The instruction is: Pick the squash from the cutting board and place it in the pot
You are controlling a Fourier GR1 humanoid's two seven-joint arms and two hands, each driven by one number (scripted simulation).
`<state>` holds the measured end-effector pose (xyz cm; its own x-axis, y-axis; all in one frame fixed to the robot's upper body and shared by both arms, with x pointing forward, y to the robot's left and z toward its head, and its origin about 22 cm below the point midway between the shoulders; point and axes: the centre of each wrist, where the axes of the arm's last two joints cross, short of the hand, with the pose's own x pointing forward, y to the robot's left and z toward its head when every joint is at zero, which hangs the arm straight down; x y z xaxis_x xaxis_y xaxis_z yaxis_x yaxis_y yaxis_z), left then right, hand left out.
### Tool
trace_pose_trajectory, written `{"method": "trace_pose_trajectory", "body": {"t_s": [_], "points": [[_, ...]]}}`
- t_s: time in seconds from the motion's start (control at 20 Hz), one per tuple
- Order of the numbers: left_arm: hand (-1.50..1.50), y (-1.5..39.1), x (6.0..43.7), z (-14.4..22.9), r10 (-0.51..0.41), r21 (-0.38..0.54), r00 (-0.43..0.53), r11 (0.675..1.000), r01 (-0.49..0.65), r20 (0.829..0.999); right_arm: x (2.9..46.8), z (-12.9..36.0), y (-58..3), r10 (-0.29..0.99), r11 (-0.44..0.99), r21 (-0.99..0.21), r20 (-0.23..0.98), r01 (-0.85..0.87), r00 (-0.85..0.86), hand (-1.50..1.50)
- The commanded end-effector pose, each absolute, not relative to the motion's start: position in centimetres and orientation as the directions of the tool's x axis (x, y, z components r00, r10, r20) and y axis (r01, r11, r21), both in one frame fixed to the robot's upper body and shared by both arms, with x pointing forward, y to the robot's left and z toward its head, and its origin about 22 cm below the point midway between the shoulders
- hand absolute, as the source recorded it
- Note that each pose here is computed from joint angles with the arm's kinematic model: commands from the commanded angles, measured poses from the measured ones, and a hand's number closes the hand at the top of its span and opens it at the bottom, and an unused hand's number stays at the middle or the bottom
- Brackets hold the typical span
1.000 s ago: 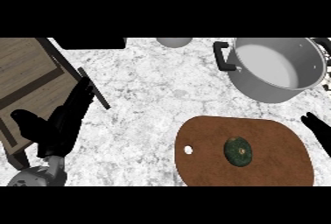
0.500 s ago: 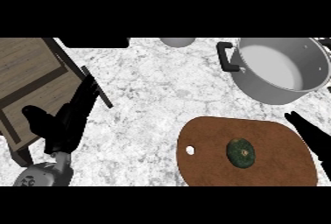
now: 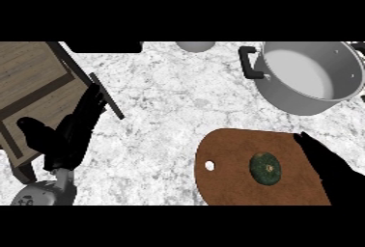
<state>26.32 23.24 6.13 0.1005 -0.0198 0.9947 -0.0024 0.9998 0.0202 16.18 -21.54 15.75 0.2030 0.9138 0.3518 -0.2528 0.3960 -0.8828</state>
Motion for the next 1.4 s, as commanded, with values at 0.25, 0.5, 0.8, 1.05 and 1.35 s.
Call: {"method": "trace_pose_trajectory", "body": {"t_s": [0.25, 0.5, 0.8, 1.05, 1.35], "points": [[0.00, 23.9, 26.0, 6.7, -0.020, 0.020, 0.114, 1.000, 0.002, 0.993, 15.9, 13.6, -19.2, 0.903, 0.402, -0.890, 0.345, -0.215, 0.257, -1.50], [0.00, 23.1, 27.0, 6.6, -0.013, 0.012, 0.096, 1.000, 0.017, 0.995, 16.9, 13.4, -18.1, 0.893, 0.411, -0.880, 0.336, -0.238, 0.300, -1.50], [0.00, 22.0, 25.9, 5.9, -0.018, 0.017, 0.095, 1.000, 0.014, 0.995, 19.2, 12.5, -17.1, 0.888, 0.369, -0.901, 0.269, -0.229, 0.373, -1.50], [0.00, 24.3, 26.9, 7.1, -0.031, 0.032, 0.087, 0.999, -0.008, 0.996, 21.7, 10.7, -19.2, 0.893, 0.363, -0.893, 0.252, -0.267, 0.372, -1.50], [0.00, 22.2, 25.8, 5.5, -0.019, 0.019, 0.092, 1.000, 0.000, 0.996, 21.9, 8.9, -18.0, 0.916, 0.295, -0.888, 0.158, -0.354, 0.368, -1.50]]}}
